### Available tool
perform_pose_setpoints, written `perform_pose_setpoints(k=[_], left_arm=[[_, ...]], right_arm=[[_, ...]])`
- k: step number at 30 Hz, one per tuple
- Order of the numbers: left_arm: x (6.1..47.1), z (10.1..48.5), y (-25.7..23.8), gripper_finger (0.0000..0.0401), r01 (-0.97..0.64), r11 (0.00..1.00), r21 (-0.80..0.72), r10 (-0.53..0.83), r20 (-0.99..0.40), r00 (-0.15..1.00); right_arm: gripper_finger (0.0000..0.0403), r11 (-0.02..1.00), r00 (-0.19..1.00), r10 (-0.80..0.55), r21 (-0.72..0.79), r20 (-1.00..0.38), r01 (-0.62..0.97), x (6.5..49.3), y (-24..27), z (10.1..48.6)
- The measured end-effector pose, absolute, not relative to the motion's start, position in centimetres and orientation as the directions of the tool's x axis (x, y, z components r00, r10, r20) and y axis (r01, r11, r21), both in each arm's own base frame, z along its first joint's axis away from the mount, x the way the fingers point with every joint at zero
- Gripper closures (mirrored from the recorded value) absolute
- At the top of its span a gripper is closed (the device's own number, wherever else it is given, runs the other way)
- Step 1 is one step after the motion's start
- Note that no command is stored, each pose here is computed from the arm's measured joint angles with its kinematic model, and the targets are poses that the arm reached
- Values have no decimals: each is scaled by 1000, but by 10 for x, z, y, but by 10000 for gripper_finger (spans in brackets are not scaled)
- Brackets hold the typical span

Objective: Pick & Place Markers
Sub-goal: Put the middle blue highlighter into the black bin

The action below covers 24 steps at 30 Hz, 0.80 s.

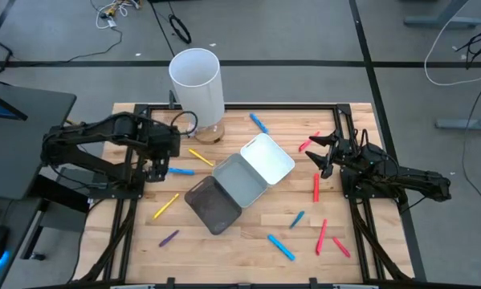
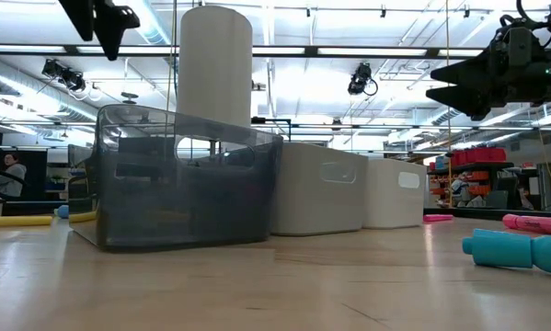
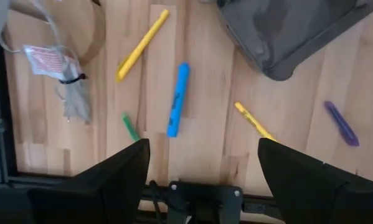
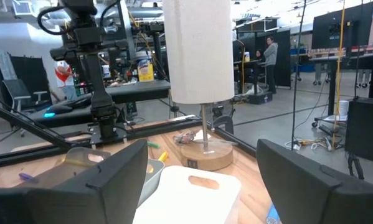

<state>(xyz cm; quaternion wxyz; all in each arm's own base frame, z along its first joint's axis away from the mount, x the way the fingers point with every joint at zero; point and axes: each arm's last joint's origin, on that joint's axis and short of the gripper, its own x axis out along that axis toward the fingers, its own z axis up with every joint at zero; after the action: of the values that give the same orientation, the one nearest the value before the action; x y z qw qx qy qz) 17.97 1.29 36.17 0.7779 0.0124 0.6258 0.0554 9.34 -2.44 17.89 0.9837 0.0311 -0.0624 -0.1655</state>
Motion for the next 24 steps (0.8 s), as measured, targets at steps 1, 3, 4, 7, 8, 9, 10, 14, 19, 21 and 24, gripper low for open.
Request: perform_pose_setpoints(k=[1,3,4,7,8,9,10,14,19,21,24], left_arm=[[181,361,15,96,-74,993,90,103,-973,205],[182,360,20,96,-79,992,96,109,-975,193],[183,359,22,96,-81,992,96,110,-976,186],[185,357,27,96,-56,993,103,111,-980,168],[185,357,29,96,-40,993,107,112,-980,165],[184,357,31,96,-22,993,112,114,-980,163],[184,357,32,96,0,993,117,115,-980,160],[182,357,40,96,71,989,134,121,-981,154],[179,357,52,96,109,984,141,124,-981,148],[178,357,56,96,127,981,147,128,-981,147],[177,357,61,96,157,975,156,133,-980,148]], right_arm=[[101,943,938,-329,82,111,321,93,-24,179],[101,944,938,-329,82,112,321,93,-24,179],[101,944,938,-329,82,112,321,93,-24,179],[101,944,938,-329,82,112,321,93,-24,179],[101,943,938,-329,82,113,321,93,-24,179],[101,943,938,-329,82,113,321,93,-24,179],[101,944,938,-329,82,114,321,93,-24,179],[101,944,937,-329,82,118,321,93,-24,179],[101,944,937,-329,82,117,321,93,-24,179],[101,944,937,-329,82,117,321,93,-24,179],[101,944,937,-329,82,117,321,93,-24,179]])
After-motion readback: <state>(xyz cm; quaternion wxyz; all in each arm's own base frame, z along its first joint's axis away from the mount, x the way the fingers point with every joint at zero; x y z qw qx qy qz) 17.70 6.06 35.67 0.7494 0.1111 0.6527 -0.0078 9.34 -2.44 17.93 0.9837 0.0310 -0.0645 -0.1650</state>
